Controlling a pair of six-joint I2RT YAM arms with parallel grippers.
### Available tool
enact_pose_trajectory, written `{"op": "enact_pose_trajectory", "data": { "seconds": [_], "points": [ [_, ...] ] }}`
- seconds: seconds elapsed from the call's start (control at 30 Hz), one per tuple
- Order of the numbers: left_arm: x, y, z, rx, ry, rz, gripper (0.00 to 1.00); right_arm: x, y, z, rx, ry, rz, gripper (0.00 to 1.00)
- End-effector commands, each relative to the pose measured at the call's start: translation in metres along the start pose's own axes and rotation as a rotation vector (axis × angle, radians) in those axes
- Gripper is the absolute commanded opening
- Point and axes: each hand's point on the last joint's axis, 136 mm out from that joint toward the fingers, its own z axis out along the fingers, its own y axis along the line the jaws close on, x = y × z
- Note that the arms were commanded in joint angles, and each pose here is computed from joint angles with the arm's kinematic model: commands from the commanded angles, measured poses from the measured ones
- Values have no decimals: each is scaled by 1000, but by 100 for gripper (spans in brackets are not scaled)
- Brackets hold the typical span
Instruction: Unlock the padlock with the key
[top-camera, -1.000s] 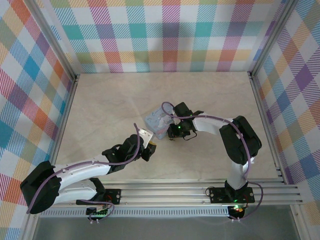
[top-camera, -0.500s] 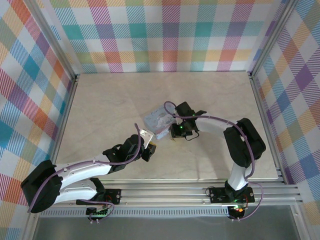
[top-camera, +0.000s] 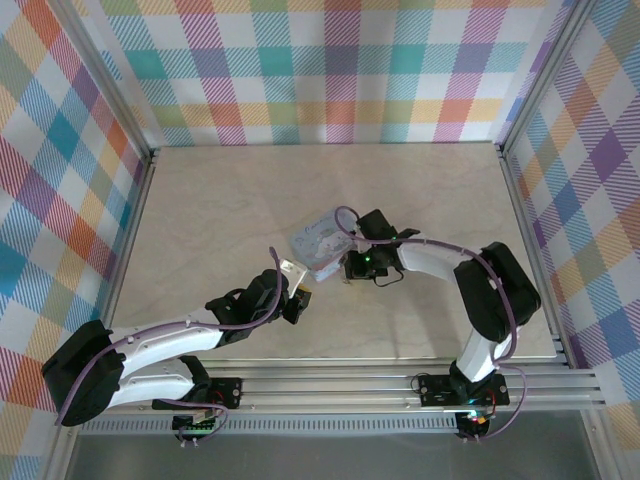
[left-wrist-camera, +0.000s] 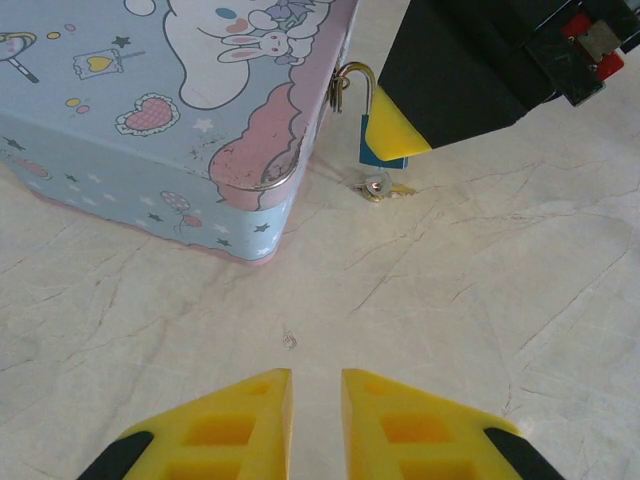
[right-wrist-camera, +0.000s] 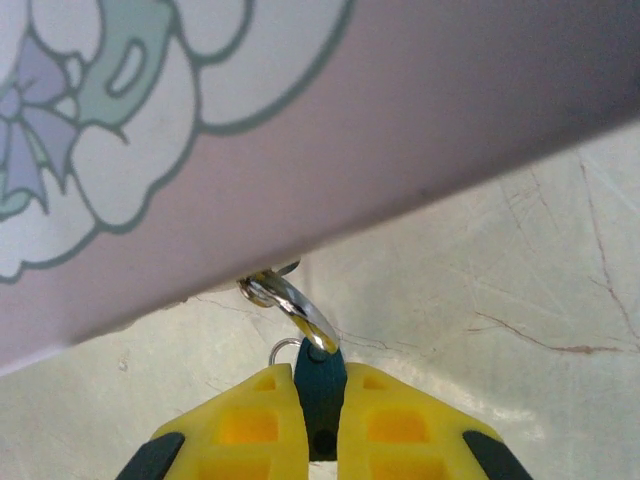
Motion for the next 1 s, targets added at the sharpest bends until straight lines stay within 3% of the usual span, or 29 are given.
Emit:
{"op": "enact_pose_trajectory", "data": {
  "seconds": [0.0, 0.43, 0.7, 0.97],
  "points": [
    [-9, 2, -1, -8, -6, -24, 19, -22, 17, -13, -93, -90, 38, 0],
    [-6, 3, -4, -14, -2, -34, 19, -48, 19, -20, -202, -156, 189, 0],
    [-12, 12, -13, -60, -14, -36, 20, -37, 4, -27, -108, -96, 219, 0],
    [-30, 38, -45, -209, -59, -26, 36, -8, -39, -61, 22, 11, 277, 0]
  ]
}}
